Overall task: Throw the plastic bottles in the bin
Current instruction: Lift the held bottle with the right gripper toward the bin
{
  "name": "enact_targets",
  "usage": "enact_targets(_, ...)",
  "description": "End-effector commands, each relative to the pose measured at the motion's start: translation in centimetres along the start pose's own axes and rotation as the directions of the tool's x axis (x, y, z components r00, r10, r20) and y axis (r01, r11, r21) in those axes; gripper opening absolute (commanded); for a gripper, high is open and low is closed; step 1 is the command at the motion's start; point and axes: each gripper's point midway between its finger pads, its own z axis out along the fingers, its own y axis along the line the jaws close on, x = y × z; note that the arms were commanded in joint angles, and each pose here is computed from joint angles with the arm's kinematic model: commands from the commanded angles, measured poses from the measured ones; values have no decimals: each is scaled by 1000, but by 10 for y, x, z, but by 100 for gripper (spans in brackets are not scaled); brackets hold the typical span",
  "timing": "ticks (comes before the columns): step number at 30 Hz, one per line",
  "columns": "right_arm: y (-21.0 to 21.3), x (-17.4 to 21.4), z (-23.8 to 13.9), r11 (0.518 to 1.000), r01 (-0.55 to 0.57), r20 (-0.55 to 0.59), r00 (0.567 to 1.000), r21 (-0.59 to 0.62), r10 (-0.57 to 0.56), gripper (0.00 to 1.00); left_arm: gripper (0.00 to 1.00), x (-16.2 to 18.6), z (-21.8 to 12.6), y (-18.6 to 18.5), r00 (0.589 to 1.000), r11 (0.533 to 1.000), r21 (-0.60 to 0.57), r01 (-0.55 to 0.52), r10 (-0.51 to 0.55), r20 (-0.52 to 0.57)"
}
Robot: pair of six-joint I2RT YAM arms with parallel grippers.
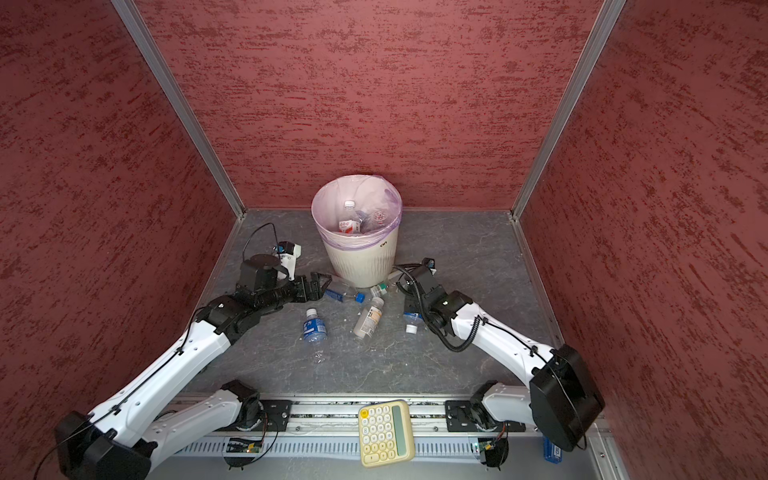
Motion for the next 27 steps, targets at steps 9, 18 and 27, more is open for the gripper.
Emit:
enact_targets(9, 32, -56, -55, 982, 102, 224, 972, -158, -66, 49, 99, 27, 7, 13, 997, 999, -32, 34, -36, -74)
enact_targets(18, 42, -73, -98, 957, 172, 347, 934, -235, -83, 49, 99, 39, 12, 15, 992, 998, -38, 56, -60, -115)
enact_targets(27, 45, -76, -136, 926, 232, 466, 882, -298, -71, 49, 99, 52, 19, 21, 983, 994, -66, 88, -97, -157)
